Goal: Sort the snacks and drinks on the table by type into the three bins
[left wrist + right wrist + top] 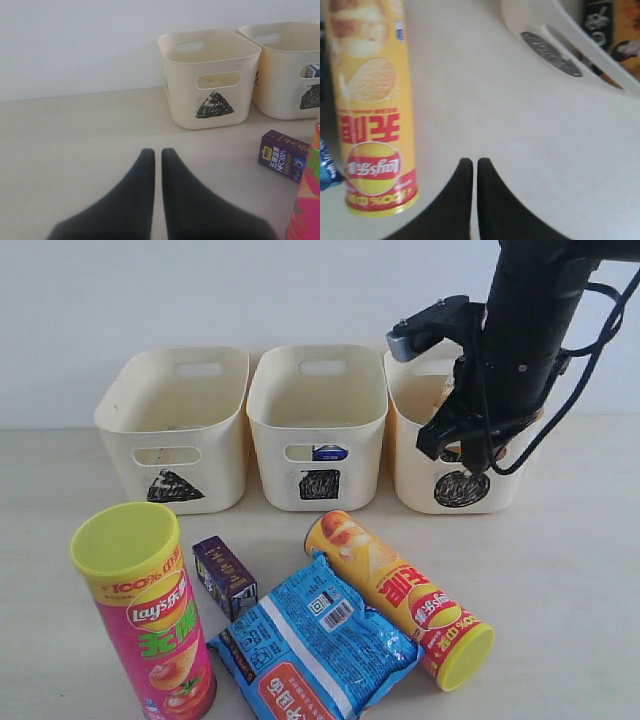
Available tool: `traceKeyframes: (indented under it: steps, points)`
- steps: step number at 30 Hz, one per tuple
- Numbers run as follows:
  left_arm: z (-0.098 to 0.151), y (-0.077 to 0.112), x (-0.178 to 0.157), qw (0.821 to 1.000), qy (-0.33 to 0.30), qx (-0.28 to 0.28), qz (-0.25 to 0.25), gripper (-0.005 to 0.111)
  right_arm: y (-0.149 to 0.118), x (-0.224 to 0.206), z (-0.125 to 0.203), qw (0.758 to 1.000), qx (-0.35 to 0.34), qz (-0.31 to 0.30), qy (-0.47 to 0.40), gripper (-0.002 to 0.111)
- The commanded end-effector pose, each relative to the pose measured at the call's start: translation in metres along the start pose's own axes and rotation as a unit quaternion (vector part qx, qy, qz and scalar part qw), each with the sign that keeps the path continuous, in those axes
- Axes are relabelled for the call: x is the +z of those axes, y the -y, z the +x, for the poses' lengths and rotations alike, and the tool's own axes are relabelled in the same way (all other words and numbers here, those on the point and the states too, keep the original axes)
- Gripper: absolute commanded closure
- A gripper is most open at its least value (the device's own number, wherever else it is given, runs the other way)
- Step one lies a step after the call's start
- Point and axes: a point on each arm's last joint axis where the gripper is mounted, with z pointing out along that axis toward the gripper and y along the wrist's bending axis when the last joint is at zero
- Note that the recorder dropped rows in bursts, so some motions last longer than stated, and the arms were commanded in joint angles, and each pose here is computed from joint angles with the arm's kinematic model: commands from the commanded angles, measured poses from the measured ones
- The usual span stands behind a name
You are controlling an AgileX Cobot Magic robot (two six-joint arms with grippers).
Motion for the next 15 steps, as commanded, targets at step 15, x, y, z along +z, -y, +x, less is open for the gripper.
traceKeyframes:
  steps: [15]
  points:
    - [-0.001,0.000,0.000,1.000,0.004,-0.007,-0.001,0.103,0.043,0.010,0.123,0.937,0.264,0.037,0.226,0.108]
